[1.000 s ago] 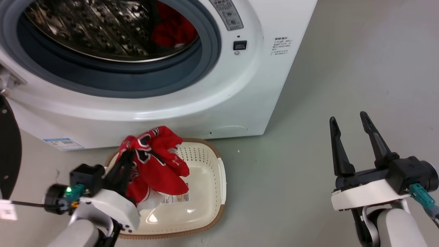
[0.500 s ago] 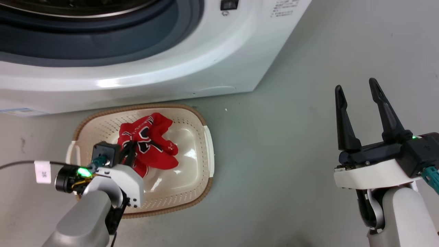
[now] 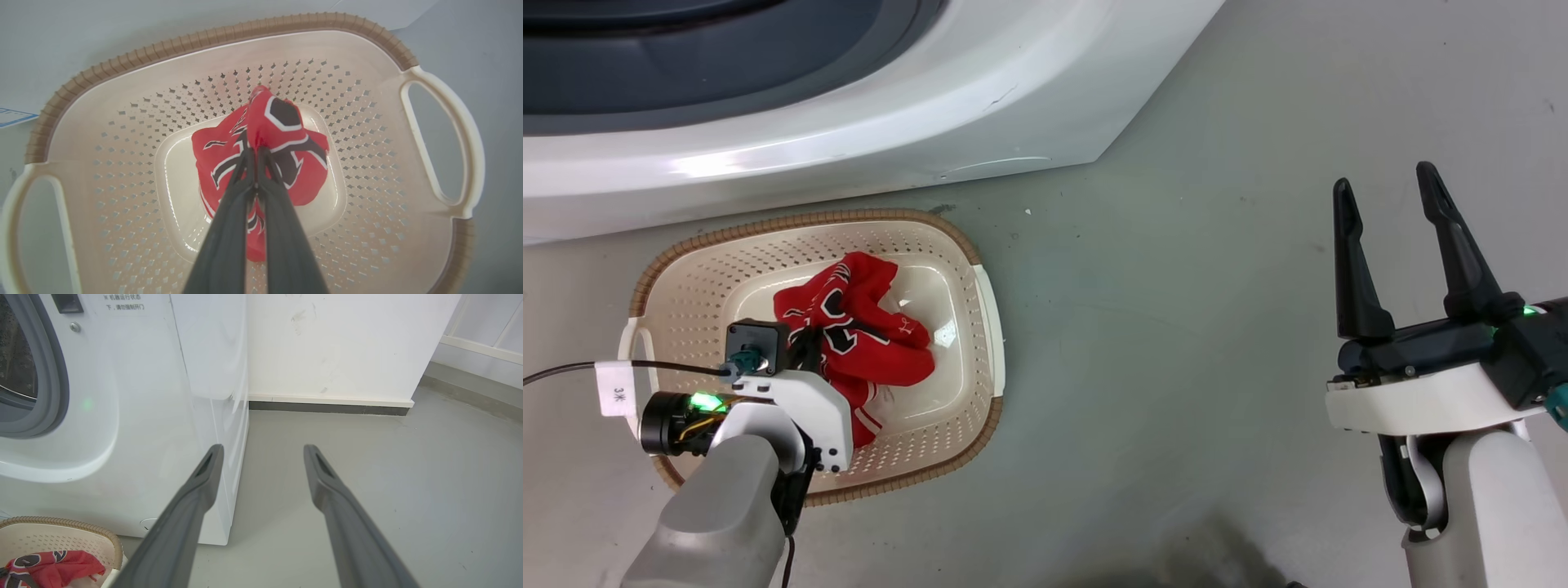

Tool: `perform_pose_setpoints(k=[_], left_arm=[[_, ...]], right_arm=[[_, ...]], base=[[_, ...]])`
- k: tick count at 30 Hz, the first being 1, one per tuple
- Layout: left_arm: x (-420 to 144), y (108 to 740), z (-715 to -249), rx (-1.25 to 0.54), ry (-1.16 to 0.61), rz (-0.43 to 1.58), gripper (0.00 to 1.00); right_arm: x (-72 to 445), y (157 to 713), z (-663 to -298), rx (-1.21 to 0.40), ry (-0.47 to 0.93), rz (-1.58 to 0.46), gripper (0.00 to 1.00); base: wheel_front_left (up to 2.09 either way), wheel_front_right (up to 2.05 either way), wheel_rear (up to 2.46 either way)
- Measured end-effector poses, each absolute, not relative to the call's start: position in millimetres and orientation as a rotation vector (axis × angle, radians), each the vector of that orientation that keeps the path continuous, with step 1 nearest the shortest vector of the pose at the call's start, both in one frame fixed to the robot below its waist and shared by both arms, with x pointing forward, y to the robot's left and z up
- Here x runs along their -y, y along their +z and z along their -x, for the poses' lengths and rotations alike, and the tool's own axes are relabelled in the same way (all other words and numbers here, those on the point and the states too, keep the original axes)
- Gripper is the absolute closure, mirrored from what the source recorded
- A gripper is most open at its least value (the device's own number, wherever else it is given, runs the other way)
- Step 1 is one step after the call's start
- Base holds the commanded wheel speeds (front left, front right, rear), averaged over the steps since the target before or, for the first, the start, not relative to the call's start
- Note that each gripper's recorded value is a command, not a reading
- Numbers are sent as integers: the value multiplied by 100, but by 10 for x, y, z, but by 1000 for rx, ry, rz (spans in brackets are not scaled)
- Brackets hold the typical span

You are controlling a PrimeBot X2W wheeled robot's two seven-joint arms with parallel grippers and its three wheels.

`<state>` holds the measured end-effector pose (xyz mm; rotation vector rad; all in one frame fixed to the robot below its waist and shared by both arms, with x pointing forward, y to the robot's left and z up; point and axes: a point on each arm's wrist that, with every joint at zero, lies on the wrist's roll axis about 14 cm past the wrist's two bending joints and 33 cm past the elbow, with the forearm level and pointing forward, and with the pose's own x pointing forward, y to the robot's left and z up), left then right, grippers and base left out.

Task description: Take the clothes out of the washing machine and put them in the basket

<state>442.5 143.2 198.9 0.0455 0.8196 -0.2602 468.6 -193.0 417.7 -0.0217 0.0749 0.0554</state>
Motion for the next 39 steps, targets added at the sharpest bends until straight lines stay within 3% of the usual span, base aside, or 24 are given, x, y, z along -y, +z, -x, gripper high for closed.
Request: perform_pose_setpoints(k=[1,15,23,32,39], left_arm=[[-1441,1996,-4432,-819,-252,-45,0],[-1553,2694,-4414,-629,-185,8,0],[-1689,3398,-4418,-413,-109,68,0],[-1724,4068,-4733,-169,-114,116,0],[-1655,4467,-5315,-5,-175,69,0]], right_arm=[[1931,4185,-4689,-73,55,20,0],[1813,4565,-4602,4,80,-3,0],[1750,4830,-4461,57,92,-16,0],[1812,4834,-4417,56,72,-28,0],[1922,4639,-4453,10,41,-33,0]], base=[[0,0,0],[0,0,0],[0,0,0],[0,0,0],[0,0,0]])
